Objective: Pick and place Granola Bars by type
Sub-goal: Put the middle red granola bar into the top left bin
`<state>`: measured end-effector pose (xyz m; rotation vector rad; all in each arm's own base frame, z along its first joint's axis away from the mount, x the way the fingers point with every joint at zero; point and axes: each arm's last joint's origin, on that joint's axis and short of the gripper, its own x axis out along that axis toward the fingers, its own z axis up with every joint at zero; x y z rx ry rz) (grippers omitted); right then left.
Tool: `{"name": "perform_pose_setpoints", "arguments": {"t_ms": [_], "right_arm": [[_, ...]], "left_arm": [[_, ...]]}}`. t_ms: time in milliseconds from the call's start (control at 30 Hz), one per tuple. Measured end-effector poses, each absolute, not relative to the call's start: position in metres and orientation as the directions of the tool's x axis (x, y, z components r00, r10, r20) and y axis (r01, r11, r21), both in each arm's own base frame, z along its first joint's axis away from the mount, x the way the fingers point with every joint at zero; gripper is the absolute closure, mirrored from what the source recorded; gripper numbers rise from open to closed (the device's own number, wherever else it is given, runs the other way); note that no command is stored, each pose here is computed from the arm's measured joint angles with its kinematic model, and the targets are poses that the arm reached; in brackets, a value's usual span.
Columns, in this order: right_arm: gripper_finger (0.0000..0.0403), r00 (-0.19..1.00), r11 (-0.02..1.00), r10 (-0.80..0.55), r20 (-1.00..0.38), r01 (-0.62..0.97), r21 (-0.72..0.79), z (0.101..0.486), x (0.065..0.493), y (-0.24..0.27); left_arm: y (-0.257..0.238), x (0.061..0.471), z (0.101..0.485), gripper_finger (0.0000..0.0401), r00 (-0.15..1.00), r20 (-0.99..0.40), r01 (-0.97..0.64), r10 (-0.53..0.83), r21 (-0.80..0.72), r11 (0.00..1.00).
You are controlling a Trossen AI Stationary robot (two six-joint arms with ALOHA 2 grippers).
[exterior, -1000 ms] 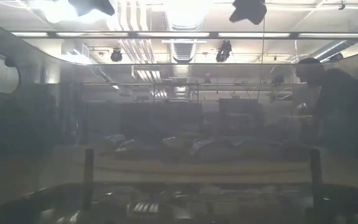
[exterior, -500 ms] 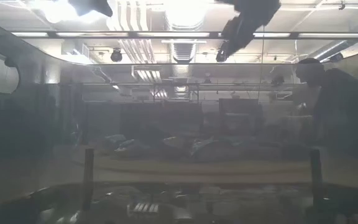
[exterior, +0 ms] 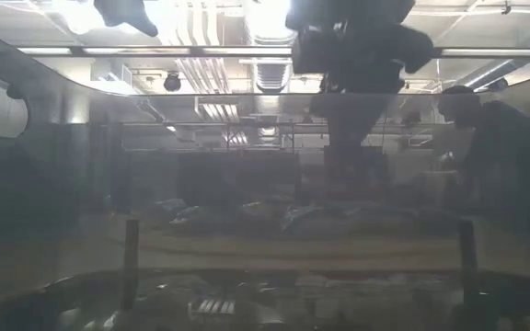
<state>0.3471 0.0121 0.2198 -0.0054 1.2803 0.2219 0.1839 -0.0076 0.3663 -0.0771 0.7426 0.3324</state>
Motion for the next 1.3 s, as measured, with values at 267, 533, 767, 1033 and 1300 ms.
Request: {"name": "perform_pose_setpoints", "arguments": {"t_ms": [267,533,767,1033,1300], "right_arm": [[0.0188,0.195,0.977,0.160,-0.968,-0.172,0.127,0.196,0.354,0.012],[0.0188,0.166,0.975,0.152,-0.974,-0.187,0.121,0.184,0.355,0.012],[0.0188,0.154,0.978,0.135,-0.979,-0.181,0.106,0.179,0.353,0.012],[0.0188,0.162,0.976,0.138,-0.977,-0.190,0.106,0.175,0.352,0.017],[0.0188,0.177,0.977,0.138,-0.975,-0.186,0.104,0.167,0.350,0.019]], "left_arm": [[-0.008,0.184,0.366,0.0401,0.686,-0.675,-0.324,0.270,0.049,0.945],[-0.007,0.179,0.366,0.0401,0.676,-0.684,-0.326,0.273,0.055,0.944],[-0.006,0.156,0.379,0.0401,0.736,-0.630,-0.324,0.249,-0.004,0.946],[-0.003,0.123,0.393,0.0401,0.804,-0.544,-0.308,0.241,-0.033,0.951],[0.001,0.088,0.403,0.0401,0.860,-0.444,-0.306,0.253,-0.051,0.951]]}}
